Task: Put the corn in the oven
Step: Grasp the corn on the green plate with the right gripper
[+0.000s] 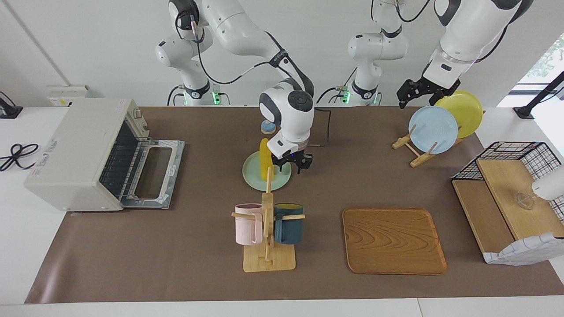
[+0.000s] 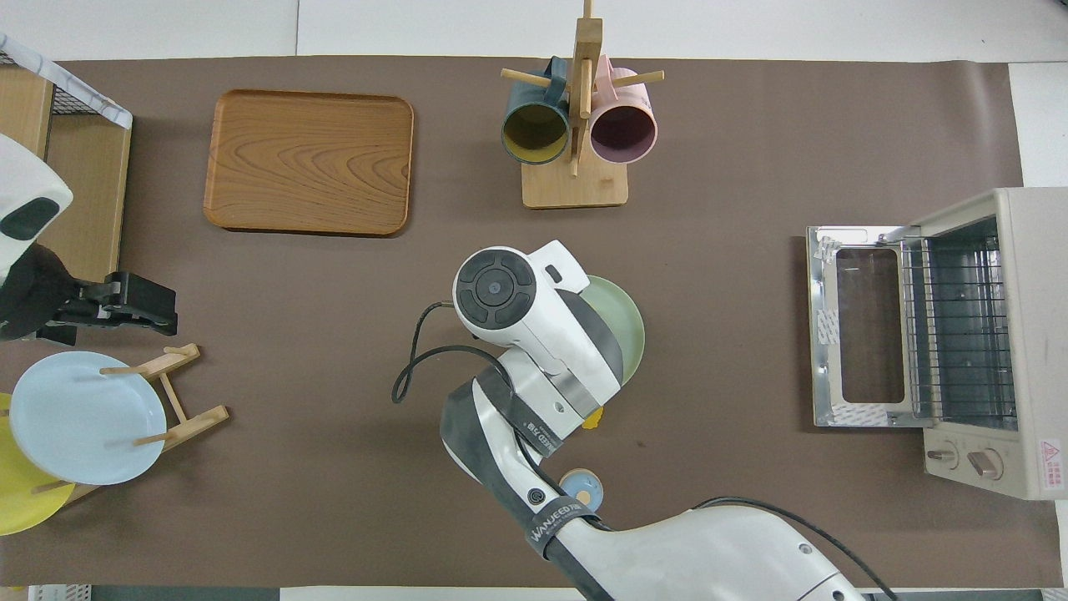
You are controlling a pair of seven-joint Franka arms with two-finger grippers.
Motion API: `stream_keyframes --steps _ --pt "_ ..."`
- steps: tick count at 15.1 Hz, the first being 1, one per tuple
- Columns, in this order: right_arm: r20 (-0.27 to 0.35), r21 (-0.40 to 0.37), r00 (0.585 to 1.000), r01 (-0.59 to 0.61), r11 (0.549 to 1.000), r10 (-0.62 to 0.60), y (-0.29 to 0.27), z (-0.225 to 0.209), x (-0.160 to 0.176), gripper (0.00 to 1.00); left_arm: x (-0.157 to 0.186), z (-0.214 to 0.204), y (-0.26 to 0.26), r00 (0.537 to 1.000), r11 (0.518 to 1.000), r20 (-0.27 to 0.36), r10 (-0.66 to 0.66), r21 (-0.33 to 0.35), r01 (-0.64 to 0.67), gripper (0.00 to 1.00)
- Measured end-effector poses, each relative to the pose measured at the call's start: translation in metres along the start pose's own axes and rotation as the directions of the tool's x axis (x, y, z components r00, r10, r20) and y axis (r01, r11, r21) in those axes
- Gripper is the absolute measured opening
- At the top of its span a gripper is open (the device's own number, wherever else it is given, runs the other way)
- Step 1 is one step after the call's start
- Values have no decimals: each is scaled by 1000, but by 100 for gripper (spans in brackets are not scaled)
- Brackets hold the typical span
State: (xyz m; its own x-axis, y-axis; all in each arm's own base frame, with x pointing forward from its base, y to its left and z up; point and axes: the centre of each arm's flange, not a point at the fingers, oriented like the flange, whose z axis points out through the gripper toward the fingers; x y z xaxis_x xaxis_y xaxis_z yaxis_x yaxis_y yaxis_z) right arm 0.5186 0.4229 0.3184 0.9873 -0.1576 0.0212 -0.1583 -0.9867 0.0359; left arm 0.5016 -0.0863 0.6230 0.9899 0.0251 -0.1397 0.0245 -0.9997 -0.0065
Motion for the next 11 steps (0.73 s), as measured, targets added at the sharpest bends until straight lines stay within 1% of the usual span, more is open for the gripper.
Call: stream_keyframes --steps 1,4,5,6,7,9,11 --pt "-6 11 1000 10 1000 -10 -3 5 -6 64 2 -4 1 1000 1000 -13 0 -6 0 100" --pt "-7 17 999 32 999 -32 -7 22 -24 61 7 -24 3 999 1000 -49 4 -16 -5 100" --pt "-2 12 999 33 999 -33 -5 27 -27 56 8 -27 3 999 1000 -52 5 -16 -6 100" --pt "2 7 999 32 999 -32 -2 29 -29 56 9 -27 4 999 1000 -52 6 -17 -7 100" --pt "4 5 1000 31 1000 -31 0 30 -30 50 10 -26 4 999 1000 -46 7 -16 -8 100" --pt "9 0 1000 28 1000 -28 4 26 -30 29 12 -20 6 999 1000 -31 12 -13 -12 100" --pt "19 -13 999 49 999 -49 7 21 -29 8 15 -16 7 1000 1000 -23 14 -12 -14 100"
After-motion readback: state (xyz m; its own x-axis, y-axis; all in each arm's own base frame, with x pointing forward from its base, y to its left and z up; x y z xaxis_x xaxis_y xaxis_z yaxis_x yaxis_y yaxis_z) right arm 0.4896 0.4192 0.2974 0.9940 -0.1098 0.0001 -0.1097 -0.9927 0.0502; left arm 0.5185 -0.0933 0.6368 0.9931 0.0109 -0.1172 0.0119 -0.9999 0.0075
